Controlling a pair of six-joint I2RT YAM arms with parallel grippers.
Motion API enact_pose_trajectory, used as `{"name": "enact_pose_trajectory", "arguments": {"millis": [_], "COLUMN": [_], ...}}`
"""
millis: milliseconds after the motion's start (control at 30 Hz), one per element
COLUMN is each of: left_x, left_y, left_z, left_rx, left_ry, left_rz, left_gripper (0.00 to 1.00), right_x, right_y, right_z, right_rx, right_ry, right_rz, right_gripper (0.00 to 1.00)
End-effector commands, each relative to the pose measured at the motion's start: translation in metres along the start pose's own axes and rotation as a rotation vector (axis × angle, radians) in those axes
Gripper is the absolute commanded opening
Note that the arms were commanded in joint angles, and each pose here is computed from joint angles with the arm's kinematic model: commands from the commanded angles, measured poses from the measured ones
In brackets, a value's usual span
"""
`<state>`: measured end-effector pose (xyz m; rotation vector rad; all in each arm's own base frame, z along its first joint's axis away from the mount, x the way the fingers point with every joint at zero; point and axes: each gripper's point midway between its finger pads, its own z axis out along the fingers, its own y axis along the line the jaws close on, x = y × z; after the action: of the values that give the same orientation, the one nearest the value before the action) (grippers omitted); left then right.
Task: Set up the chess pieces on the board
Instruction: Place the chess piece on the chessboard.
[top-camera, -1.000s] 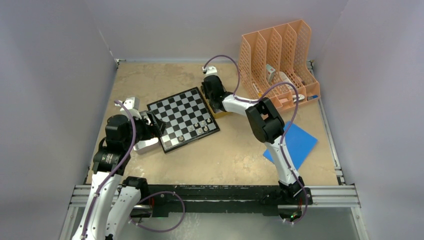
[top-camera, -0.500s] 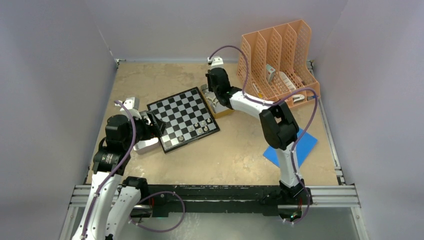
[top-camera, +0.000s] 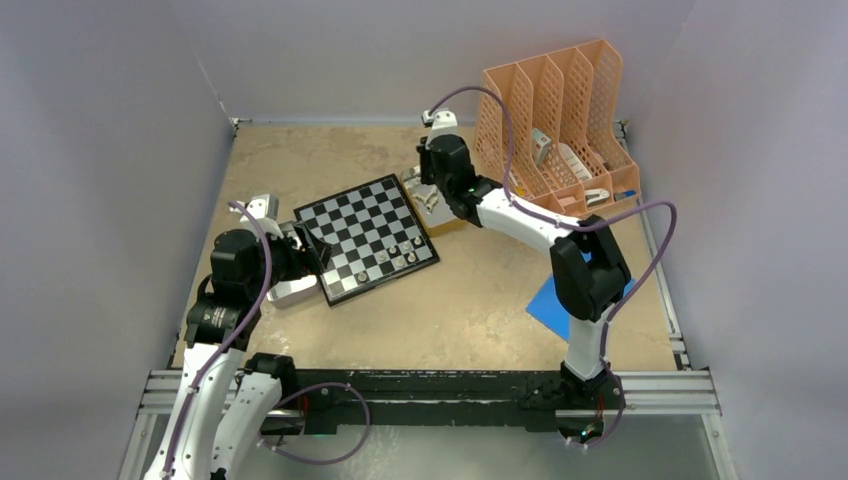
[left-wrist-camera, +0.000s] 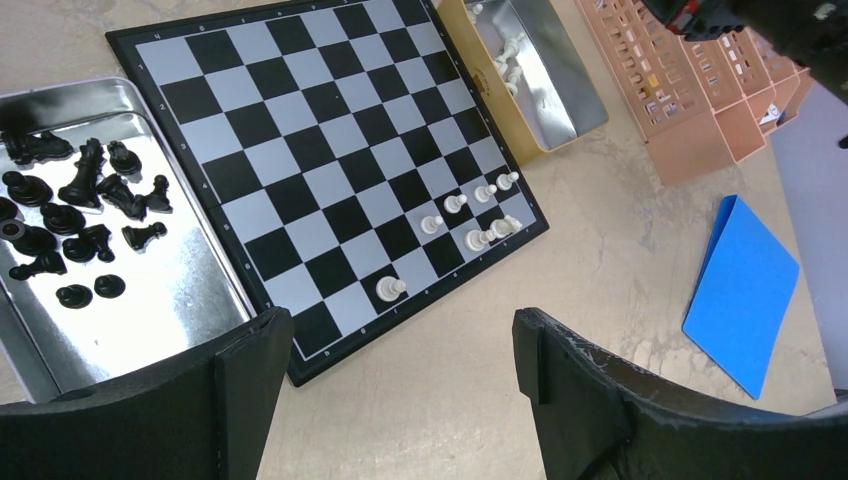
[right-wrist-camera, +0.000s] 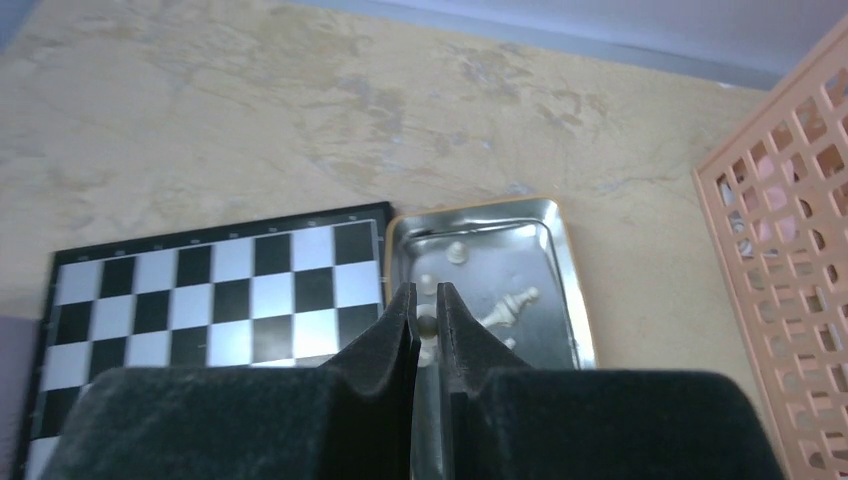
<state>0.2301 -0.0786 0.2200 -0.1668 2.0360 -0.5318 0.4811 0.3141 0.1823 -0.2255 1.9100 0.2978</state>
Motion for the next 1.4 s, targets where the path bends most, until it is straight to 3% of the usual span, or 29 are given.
{"name": "enact_pose_trajectory", "arguments": {"millis": [0,267,767,1367], "left_x": [-0.014,-0.016,-0.026,-0.027], "left_y": [-0.006,-0.005,0.001,0.003], "left_z": [-0.004,-0.007,-0.019,-0.021], "left_rx": [0.015,0.008,-0.041,-0.049], "left_ry": [-0.054,-0.07,-0.142,-0.15], "left_rz": [0.005,0.007,-0.007,-0.012], "left_gripper": [0.81,0.81,0.81,0.82], "right_x": [-0.036,-0.025,0.054,0.12], "right_y": [0.041,0.097,0.166,0.182], "right_z": [-0.033,-0.071,-0.099,-0.084], "right_rx": [-0.111,-0.231,-0.321,-0.28], "right_ry": [-0.079,-0.08,-0.001,0.076], "right_rz": [0.033,0.021,-0.063,-0.123], "right_gripper": [0.09,0.1,0.11,0.11]}}
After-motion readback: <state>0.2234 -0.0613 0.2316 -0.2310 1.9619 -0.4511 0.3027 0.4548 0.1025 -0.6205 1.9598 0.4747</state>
